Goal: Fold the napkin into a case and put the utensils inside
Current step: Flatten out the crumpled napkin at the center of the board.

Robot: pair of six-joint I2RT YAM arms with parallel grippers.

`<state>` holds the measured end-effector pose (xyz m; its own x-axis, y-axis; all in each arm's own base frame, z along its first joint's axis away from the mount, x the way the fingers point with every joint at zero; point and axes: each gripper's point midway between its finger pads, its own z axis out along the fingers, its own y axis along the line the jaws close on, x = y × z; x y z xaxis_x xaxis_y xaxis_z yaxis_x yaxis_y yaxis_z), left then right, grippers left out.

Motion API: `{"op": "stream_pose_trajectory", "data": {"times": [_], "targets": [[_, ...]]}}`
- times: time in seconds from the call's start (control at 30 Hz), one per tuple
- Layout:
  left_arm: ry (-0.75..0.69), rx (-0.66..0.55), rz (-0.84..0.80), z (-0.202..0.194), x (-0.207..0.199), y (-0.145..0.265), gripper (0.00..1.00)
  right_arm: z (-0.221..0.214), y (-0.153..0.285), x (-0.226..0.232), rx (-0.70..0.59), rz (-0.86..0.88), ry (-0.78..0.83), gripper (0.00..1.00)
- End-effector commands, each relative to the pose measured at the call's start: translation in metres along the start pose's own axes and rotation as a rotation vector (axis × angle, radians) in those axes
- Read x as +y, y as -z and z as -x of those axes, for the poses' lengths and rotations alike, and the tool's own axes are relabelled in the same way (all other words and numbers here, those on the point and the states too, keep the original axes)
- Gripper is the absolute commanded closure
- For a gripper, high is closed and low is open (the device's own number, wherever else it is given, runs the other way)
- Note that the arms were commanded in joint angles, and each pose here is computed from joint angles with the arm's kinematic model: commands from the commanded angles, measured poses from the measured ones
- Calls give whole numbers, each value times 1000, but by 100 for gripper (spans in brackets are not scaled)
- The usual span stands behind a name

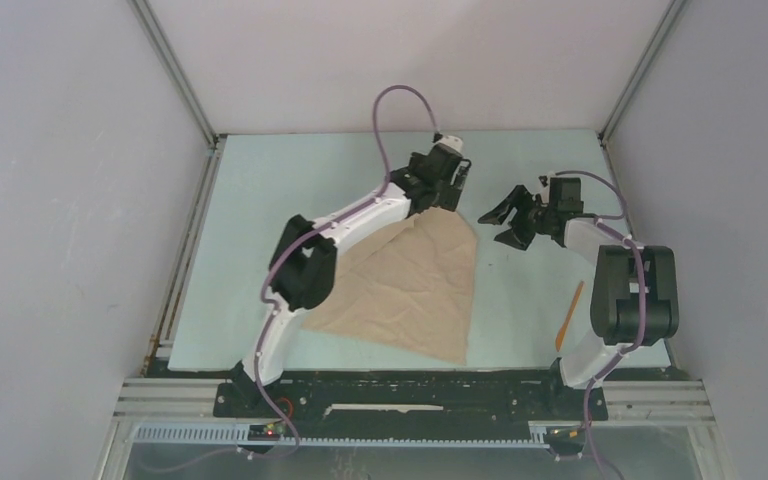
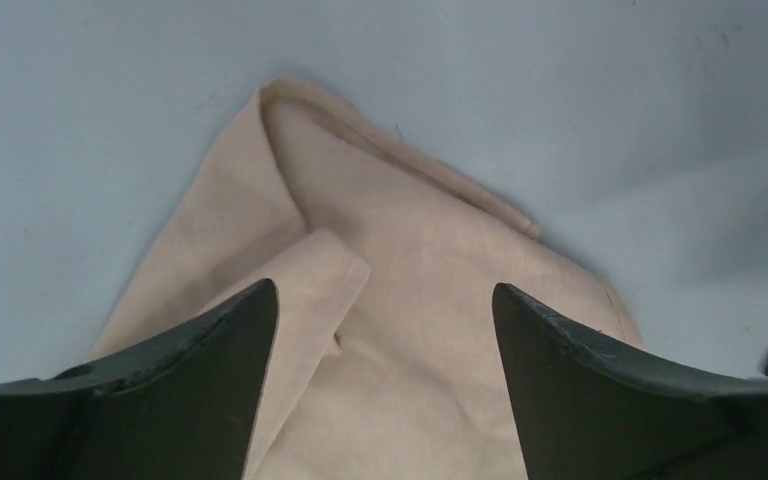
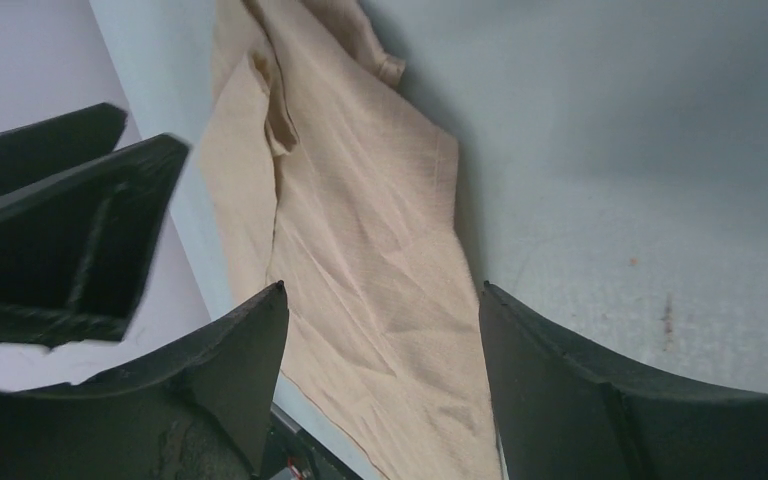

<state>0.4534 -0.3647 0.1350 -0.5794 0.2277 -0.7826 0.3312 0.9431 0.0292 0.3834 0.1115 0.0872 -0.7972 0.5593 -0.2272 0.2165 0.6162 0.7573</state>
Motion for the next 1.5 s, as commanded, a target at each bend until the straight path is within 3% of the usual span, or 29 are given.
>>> {"op": "stream_pose_trajectory", "data": {"times": [0.0, 0.47, 0.67, 1.07, 1.17, 1.37, 1.47], "targets": [[-143, 29, 154, 2, 10, -15, 16, 9, 4, 4, -29, 46, 8, 23], [-222, 125, 229, -39, 13, -58, 31, 10, 5, -9, -38, 43, -15, 26], [-164, 147, 227, -35, 24, -64, 44, 10, 6, -10, -44, 36, -12, 26], [-117, 222, 163, -47, 31, -72, 60, 11, 9, -7, -58, 27, -9, 27], [-102, 231, 143, -48, 33, -74, 74, 10, 7, -5, -60, 26, 0, 26], [-84, 249, 91, -53, 28, -75, 69, 5, 2, -3, -44, 28, 1, 26], [-83, 238, 117, -48, 35, -72, 89, 5, 1, -2, -47, 30, 4, 26]]}}
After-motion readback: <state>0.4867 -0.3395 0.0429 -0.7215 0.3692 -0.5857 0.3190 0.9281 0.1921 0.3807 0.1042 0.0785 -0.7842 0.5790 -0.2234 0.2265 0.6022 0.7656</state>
